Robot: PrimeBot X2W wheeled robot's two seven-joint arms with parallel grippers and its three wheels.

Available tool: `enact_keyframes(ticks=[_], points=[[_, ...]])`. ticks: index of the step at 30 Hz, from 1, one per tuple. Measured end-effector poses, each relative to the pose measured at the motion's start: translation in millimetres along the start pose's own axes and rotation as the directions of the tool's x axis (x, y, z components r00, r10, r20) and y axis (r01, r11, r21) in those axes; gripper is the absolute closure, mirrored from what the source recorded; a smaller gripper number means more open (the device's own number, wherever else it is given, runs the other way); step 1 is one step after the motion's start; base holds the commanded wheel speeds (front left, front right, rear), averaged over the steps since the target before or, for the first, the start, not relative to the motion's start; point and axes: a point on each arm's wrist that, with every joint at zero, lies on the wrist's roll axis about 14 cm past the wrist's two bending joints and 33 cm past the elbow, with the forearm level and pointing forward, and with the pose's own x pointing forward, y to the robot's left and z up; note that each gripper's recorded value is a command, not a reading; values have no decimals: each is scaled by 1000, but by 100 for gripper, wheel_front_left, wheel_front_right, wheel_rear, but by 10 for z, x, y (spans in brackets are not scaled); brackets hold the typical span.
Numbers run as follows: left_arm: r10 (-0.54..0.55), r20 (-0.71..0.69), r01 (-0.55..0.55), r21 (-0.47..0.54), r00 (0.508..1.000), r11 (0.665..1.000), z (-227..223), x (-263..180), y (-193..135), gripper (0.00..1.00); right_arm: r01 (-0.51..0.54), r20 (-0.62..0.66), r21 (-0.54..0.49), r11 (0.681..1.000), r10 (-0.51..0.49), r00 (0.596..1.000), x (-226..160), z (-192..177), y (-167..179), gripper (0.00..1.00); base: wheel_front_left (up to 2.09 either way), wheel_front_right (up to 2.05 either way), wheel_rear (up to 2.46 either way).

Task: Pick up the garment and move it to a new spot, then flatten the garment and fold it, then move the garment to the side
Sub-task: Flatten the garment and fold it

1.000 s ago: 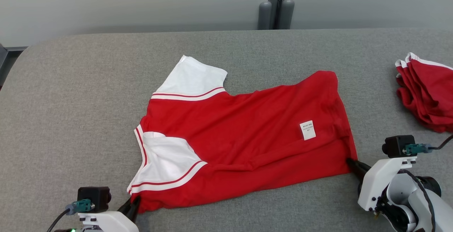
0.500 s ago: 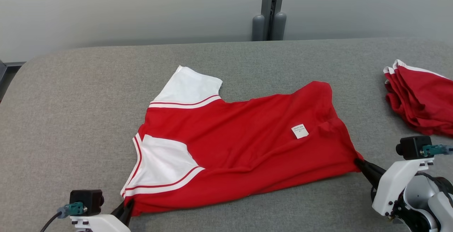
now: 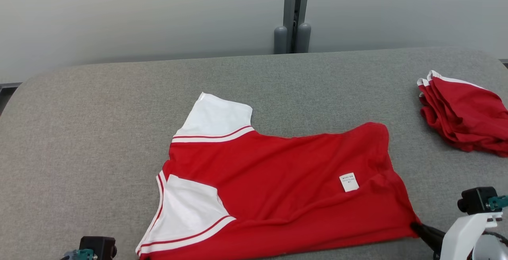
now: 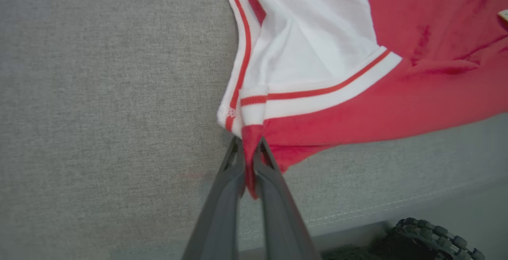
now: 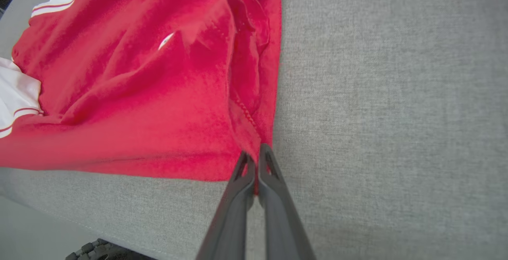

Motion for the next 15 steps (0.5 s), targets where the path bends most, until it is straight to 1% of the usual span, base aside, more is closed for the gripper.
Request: enact_keyframes(ticks=[8, 9, 10, 11, 15], points=[[12, -41, -12, -7, 999, 1000, -86, -1, 50, 100, 12, -96, 41, 999, -8, 995, -40, -233, 51, 100, 0, 0, 0], [14, -43, -14, -8, 999, 1000, -94, 3, 58, 100, 13, -98, 42, 999, -9, 995, -39, -230, 63, 71, 0, 0, 0], [14, -43, -14, -8, 999, 1000, -94, 3, 58, 40, 13, -98, 42, 999, -9, 995, -39, -230, 63, 0, 0, 0, 0], [17, -45, -17, -9, 999, 1000, -99, 8, 67, 0, 19, -100, 44, 999, -14, 995, -40, -224, 59, 0, 0, 0, 0], [30, -59, -30, -8, 998, 1000, -137, 18, 106, 0, 23, -114, 54, 998, -16, 993, -55, -250, 102, 0, 0, 0, 0]])
